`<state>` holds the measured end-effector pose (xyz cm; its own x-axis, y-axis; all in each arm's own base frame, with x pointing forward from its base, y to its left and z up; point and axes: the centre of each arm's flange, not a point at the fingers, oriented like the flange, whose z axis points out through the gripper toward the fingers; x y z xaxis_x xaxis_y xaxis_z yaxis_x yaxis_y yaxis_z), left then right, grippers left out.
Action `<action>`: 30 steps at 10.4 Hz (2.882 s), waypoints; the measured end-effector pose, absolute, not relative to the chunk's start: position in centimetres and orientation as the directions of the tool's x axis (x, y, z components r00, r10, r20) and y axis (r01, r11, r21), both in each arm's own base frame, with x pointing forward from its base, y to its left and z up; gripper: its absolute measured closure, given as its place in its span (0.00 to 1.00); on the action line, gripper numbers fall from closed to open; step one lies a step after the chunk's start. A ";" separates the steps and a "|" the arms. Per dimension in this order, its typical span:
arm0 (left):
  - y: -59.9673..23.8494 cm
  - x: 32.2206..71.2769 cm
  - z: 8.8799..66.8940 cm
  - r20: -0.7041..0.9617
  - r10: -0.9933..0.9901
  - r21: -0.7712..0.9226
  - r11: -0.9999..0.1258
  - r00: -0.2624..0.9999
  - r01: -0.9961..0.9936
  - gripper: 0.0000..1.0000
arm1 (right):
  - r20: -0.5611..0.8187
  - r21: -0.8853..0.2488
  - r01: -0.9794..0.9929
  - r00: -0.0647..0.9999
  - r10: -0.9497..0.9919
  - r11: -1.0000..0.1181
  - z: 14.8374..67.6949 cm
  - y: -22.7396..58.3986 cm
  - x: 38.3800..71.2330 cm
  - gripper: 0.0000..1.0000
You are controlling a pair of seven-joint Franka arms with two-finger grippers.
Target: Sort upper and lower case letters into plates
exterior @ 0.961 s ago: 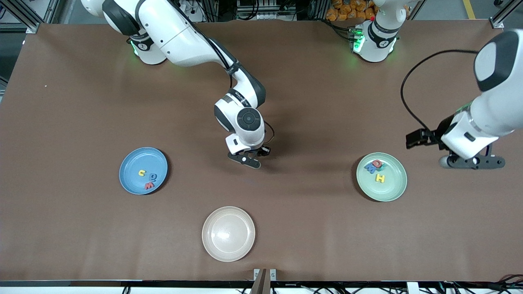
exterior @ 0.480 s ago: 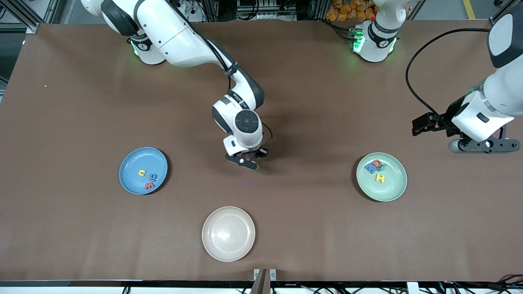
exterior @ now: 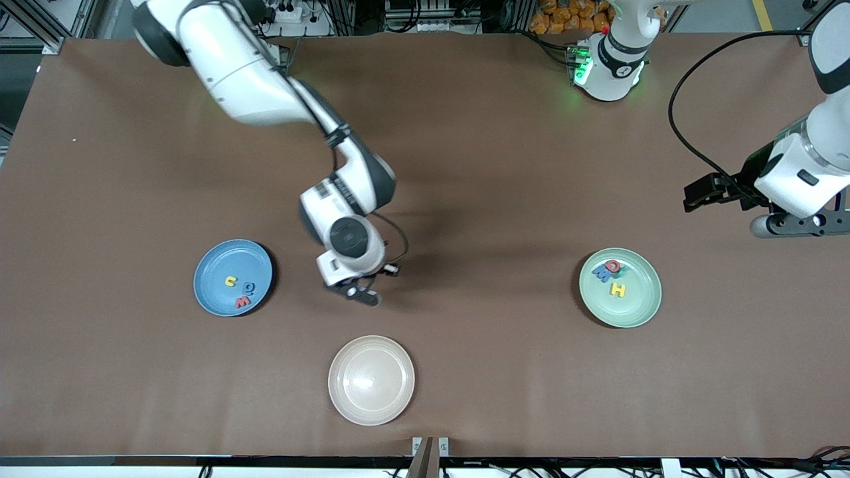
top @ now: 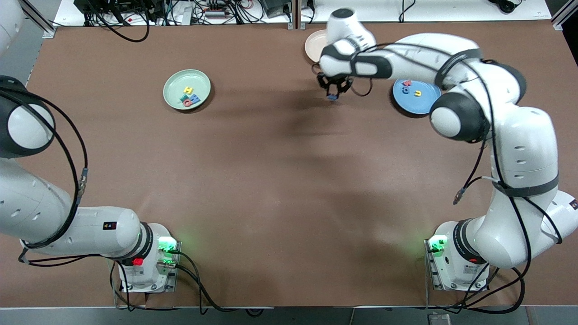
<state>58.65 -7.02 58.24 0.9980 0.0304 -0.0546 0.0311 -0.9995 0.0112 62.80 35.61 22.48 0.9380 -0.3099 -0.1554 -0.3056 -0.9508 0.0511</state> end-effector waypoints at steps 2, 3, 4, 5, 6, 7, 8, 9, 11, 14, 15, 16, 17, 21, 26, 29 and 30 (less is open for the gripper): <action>-7.7 58.1 58.0 -0.062 0.019 0.010 -1.000 0.998 0.020 0.00 | -0.195 0.025 -0.240 0.951 -0.241 -0.970 25.0 28.4 66.0 0.60; -7.9 58.0 58.0 -0.065 0.017 0.017 -1.000 0.998 0.018 0.00 | -0.207 0.014 -0.203 0.957 -0.201 -0.979 25.8 24.7 67.2 0.60; -8.0 58.0 57.9 -0.068 0.018 0.025 -0.999 0.998 0.020 0.00 | -0.219 0.001 -0.159 0.963 -0.156 -0.987 26.3 21.2 68.2 0.60; -7.9 58.0 57.9 -0.069 0.019 0.027 -0.999 0.997 0.021 0.00 | -0.233 -0.011 -0.117 0.966 -0.111 -0.993 26.5 18.2 68.8 0.60; -7.9 58.0 57.8 -0.071 0.019 0.027 -0.999 0.997 0.021 0.00 | -0.248 -0.023 -0.072 0.967 -0.064 -0.997 26.4 15.3 69.3 0.60; -8.0 58.0 57.6 -0.074 0.018 0.026 -0.999 0.997 0.020 0.00 | -0.255 -0.031 -0.026 0.967 -0.017 -0.999 26.4 12.9 69.6 0.60; -7.9 58.0 57.6 -0.074 0.019 0.030 -0.999 0.997 0.022 0.00 | -0.258 -0.033 0.014 0.966 0.022 -0.999 26.2 10.5 69.8 0.60; -7.8 58.1 57.8 -0.069 0.024 0.045 -0.999 0.997 0.028 0.00 | -0.262 -0.037 0.037 0.964 0.045 -0.999 26.1 8.2 70.0 0.60; -6.8 58.3 58.3 -0.059 0.045 0.056 -0.997 0.997 0.048 0.00 | -0.268 -0.045 0.050 0.961 0.060 -0.998 26.0 6.3 70.1 0.59; -6.5 58.2 57.7 -0.077 0.050 0.055 -0.997 0.996 0.054 0.00 | -0.274 -0.045 0.063 0.959 0.073 -0.997 25.8 7.1 69.9 0.53; -6.6 58.2 57.5 -0.082 0.047 0.055 -0.997 0.996 0.052 0.00 | -0.276 -0.044 0.064 0.958 0.074 -0.997 25.7 7.1 69.9 0.53; -6.6 58.3 57.3 -0.085 0.038 0.056 -0.998 0.996 0.043 0.00 | -0.277 -0.043 0.065 0.958 0.075 -0.997 25.7 7.1 69.8 0.42; -6.4 58.3 57.0 -0.094 0.016 0.057 -0.998 0.995 0.022 0.00 | -0.277 -0.043 0.065 0.958 0.075 -0.997 25.7 7.1 69.8 0.30; -4.7 58.8 56.8 -0.080 0.004 0.061 -0.998 0.997 0.009 0.00 | -0.271 -0.037 0.064 0.960 0.071 -0.997 29.1 6.9 69.8 0.00; -4.4 59.5 57.2 -0.024 0.003 0.006 -1.000 1.000 0.003 0.00 | -0.211 -0.005 0.019 0.977 0.020 -1.000 43.3 3.2 67.5 0.00; -4.7 59.5 57.4 -0.012 -0.006 -0.002 -1.000 1.000 -0.006 0.00 | -0.192 -0.006 -0.018 0.981 -0.016 -1.000 48.5 1.0 65.7 0.00; -4.9 59.5 57.5 -0.010 -0.008 -0.002 -1.000 1.000 -0.008 0.00 | -0.187 -0.004 -0.026 0.982 -0.024 -1.000 49.8 0.5 65.2 0.00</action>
